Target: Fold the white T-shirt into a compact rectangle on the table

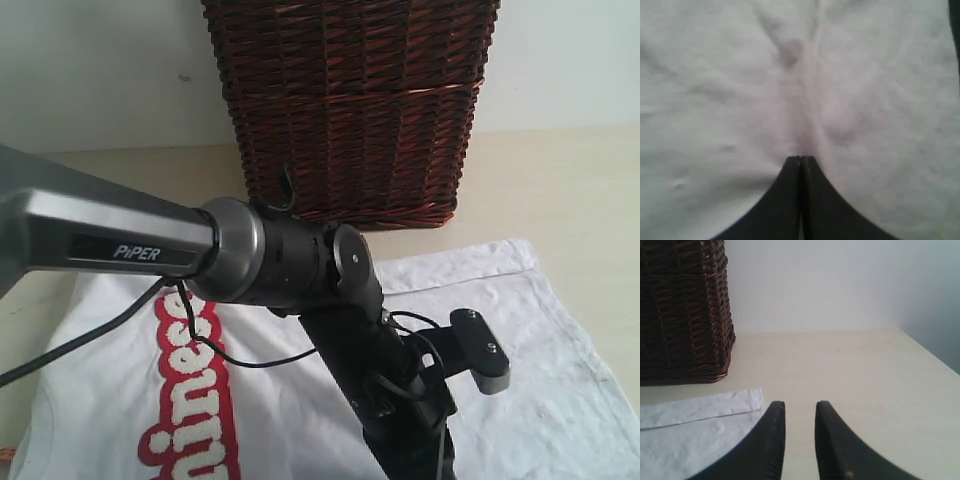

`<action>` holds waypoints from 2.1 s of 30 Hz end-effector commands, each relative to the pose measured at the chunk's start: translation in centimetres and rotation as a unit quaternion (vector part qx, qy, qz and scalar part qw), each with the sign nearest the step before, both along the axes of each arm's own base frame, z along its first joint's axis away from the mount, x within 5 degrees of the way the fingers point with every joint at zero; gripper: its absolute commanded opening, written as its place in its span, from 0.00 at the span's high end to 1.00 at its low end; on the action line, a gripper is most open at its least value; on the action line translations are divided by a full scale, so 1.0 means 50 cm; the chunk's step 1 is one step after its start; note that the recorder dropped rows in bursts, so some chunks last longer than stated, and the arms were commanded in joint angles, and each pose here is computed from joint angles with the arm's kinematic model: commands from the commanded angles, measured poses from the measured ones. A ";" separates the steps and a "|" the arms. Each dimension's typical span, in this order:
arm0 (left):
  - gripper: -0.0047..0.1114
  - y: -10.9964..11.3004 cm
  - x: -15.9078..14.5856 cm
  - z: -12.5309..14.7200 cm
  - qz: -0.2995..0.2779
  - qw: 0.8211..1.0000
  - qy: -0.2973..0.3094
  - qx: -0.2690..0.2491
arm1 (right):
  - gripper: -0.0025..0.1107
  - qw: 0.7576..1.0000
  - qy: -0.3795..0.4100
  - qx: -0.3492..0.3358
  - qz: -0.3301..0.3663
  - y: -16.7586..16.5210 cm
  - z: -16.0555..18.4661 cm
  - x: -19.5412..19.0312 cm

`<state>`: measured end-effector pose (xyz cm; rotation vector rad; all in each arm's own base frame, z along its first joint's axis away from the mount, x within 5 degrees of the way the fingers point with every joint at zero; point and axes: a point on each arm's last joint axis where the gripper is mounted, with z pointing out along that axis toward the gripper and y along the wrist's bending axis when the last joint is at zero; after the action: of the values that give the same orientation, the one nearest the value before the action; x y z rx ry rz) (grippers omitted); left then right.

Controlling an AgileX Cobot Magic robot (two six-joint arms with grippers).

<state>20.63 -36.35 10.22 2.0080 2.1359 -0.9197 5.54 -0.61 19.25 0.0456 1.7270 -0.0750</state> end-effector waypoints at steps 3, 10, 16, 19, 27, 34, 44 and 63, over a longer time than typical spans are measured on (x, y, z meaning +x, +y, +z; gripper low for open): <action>0.96 -0.021 0.010 0.038 0.056 0.997 -0.013 -0.047 | 0.77 1.000 -0.002 -0.003 0.002 0.000 -0.002 0.000; 0.96 -0.059 0.062 0.089 0.065 0.989 -0.085 -0.103 | 0.77 1.000 -0.002 -0.005 0.002 0.000 -0.002 0.000; 0.96 -0.087 0.084 0.045 0.071 0.989 -0.082 -0.101 | 0.77 1.000 -0.002 -0.005 0.002 0.000 -0.002 0.000; 0.96 -0.099 0.093 0.028 0.075 0.989 -0.081 -0.102 | 0.77 1.000 -0.002 -0.005 0.002 0.000 -0.002 0.000; 0.96 -0.161 0.060 0.041 0.114 0.977 -0.055 -0.169 | 0.77 1.000 -0.002 -0.005 0.002 0.000 -0.002 0.000; 0.96 -0.072 0.196 0.137 0.166 0.963 -0.124 -0.172 | 0.77 1.000 -0.002 -0.005 0.002 0.000 -0.002 0.000; 0.80 0.202 0.362 0.157 0.130 0.975 -0.103 -0.146 | 0.77 1.000 -0.002 -0.005 0.002 0.000 -0.002 0.000; 0.51 0.253 0.349 0.027 -0.050 0.964 -0.224 -0.134 | 0.77 1.000 -0.002 -0.004 0.002 0.000 -0.002 0.000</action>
<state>37.59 -23.58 11.77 2.0087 1.5851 -0.6994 5.54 -0.61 19.25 0.0456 1.7270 -0.0750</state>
